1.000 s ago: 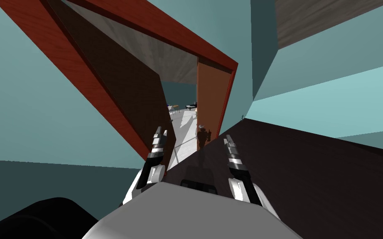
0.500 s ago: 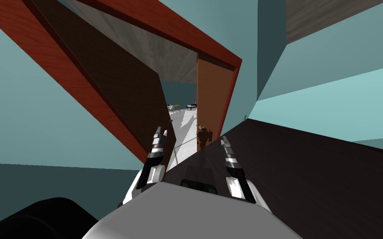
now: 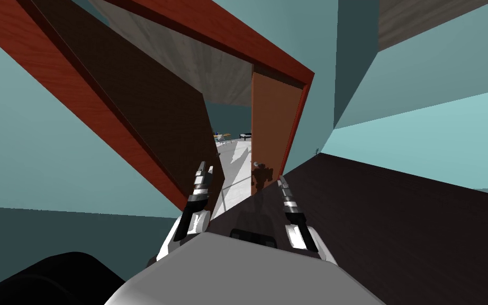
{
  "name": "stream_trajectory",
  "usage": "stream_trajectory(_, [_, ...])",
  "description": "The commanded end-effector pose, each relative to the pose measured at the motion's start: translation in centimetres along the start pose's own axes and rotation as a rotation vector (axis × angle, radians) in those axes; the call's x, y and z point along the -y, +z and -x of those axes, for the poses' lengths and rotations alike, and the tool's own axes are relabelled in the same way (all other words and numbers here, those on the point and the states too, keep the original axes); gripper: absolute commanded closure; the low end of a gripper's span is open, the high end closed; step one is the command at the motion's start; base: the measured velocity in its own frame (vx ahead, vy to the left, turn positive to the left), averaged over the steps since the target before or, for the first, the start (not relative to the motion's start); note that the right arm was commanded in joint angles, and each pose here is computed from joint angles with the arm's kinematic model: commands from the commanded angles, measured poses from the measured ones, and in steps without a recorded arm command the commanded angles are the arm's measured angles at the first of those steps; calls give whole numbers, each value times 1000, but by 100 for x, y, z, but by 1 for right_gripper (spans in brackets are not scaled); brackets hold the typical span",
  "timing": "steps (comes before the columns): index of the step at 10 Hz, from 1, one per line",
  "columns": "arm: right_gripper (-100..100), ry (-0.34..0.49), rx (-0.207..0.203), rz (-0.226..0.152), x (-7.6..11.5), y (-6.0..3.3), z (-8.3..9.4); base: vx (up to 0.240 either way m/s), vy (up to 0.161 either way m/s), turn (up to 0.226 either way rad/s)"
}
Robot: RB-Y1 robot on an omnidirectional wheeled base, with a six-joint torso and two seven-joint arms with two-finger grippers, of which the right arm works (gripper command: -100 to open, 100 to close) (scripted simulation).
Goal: Push the door open
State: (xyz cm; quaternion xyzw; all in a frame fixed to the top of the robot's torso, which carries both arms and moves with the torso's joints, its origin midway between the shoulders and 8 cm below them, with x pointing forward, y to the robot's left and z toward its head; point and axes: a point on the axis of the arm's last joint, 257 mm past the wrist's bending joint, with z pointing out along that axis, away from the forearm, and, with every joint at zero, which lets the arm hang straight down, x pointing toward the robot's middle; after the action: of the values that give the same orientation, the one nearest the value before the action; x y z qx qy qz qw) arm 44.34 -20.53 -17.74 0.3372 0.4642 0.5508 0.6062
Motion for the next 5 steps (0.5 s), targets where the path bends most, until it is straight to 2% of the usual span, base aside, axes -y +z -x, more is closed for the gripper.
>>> stream_trajectory(1, [-100,9,-16,-17,131,-7,-64,53,-41,37])
stream_trajectory(5, [-100,40,-67,-47,436,10,-257,90,-62,79])
